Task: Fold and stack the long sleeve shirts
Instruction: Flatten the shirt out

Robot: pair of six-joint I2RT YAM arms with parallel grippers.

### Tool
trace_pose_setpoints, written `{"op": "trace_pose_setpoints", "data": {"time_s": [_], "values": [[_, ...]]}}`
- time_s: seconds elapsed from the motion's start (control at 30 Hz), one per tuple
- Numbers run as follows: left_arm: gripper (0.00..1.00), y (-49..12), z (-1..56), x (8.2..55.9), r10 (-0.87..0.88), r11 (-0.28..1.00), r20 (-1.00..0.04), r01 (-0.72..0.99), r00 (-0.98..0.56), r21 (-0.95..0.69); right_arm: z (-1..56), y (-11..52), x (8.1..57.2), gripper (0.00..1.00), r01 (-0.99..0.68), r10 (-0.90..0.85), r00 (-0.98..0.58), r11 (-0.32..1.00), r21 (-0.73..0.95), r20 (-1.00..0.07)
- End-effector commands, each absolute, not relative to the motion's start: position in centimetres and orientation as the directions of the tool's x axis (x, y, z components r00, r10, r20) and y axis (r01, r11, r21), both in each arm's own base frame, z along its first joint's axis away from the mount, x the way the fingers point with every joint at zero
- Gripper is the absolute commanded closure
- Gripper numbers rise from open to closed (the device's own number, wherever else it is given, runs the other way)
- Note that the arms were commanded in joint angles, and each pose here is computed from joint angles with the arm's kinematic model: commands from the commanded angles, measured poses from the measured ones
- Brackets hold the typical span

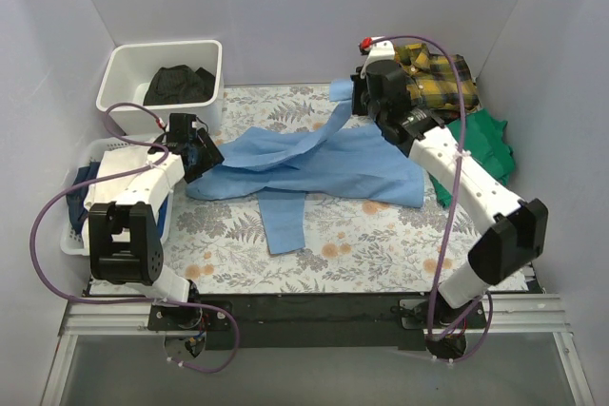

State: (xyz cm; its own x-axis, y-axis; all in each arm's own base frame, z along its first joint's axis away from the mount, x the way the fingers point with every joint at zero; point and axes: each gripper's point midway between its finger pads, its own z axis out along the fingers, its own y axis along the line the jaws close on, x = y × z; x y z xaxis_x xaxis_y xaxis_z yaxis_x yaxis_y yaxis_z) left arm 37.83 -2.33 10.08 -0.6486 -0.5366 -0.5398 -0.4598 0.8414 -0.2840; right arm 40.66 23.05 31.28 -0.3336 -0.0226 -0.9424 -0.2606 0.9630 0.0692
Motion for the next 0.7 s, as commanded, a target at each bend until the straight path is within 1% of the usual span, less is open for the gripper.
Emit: {"op": "trace_pose_setpoints", "data": {"time_s": [0.0,0.03,0.07,0.1,0.13,0.17,0.2,0.23,0.27,0.3,0.33,0.4,0.43,0.47,0.57,0.67], "values": [[0.37,-2.3,10.0,37.9,-0.548,0.834,-0.522,-0.47,-0.653,-0.289,30.9,21.9,46.2,0.84,-0.208,0.05,-0.391,0.968,0.142,-0.919],[0.37,-2.3,9.9,37.8,-0.547,0.835,-0.518,-0.471,-0.658,-0.284,29.9,21.5,46.6,0.7,-0.197,0.038,-0.434,0.971,0.136,-0.9],[0.37,-2.2,9.7,37.6,-0.543,0.838,-0.516,-0.471,-0.663,-0.276,29.4,21.3,47.0,0.61,-0.194,0.028,-0.461,0.972,0.131,-0.887],[0.37,-2.1,9.7,37.5,-0.541,0.838,-0.516,-0.473,-0.664,-0.271,28.9,20.9,47.8,0.54,-0.177,0.022,-0.475,0.977,0.119,-0.88],[0.37,-2.1,9.5,37.2,-0.539,0.84,-0.511,-0.476,-0.67,-0.262,28.2,20.4,47.8,0.33,-0.159,0.006,-0.487,0.983,0.096,-0.873],[0.37,-1.9,9.4,36.8,-0.537,0.84,-0.51,-0.479,-0.672,-0.253,27.7,20.0,47.4,0.28,-0.15,-0.007,-0.504,0.985,0.079,-0.864],[0.36,-1.6,9.6,36.4,-0.535,0.84,-0.516,-0.486,-0.669,-0.241,26.6,19.4,46.6,0.26,-0.143,-0.025,-0.524,0.988,0.059,-0.851],[0.35,-1.5,9.5,36.1,-0.533,0.841,-0.515,-0.489,-0.671,-0.233,26.1,18.8,46.0,0.15,-0.132,-0.033,-0.533,0.99,0.045,-0.845],[0.34,-1.5,9.6,35.9,-0.533,0.84,-0.516,-0.491,-0.671,-0.23,25.3,18.4,45.4,0.12,-0.13,-0.04,-0.549,0.991,0.038,-0.835],[0.33,-1.3,9.4,35.4,-0.532,0.84,-0.513,-0.497,-0.673,-0.22,25.7,18.0,44.4,0.11,-0.13,-0.036,-0.548,0.991,0.042,-0.836],[0.33,-1.2,9.6,34.9,-0.532,0.84,-0.51,-0.5,-0.676,-0.214,23.2,17.4,43.0,0.1,-0.131,-0.056,-0.595,0.991,0.028,-0.802],[0.3,-1.0,9.2,33.8,-0.536,0.835,-0.495,-0.515,-0.684,-0.193,22.0,16.3,40.8,0.1,-0.118,-0.057,-0.638,0.993,0.025,-0.768],[0.3,-0.9,9.3,33.4,-0.538,0.833,-0.495,-0.52,-0.682,-0.188,19.3,15.3,39.2,0.1,-0.083,-0.047,-0.692,0.996,0.015,-0.721],[0.28,-0.7,9.1,32.9,-0.541,0.83,-0.49,-0.53,-0.684,-0.176,18.8,14.5,38.1,0.1,-0.065,-0.033,-0.708,0.998,0.018,-0.705],[0.28,-0.6,8.0,31.5,-0.548,0.823,-0.454,-0.549,-0.702,-0.146,14.6,11.9,34.4,0.1,0.026,0.049,-0.798,0.999,0.047,-0.6],[0.28,-0.7,6.7,30.5,-0.552,0.822,-0.418,-0.557,-0.722,-0.123,12.6,10.3,32.4,0.1,0.086,0.11,-0.833,0.994,0.071,-0.542]]}}
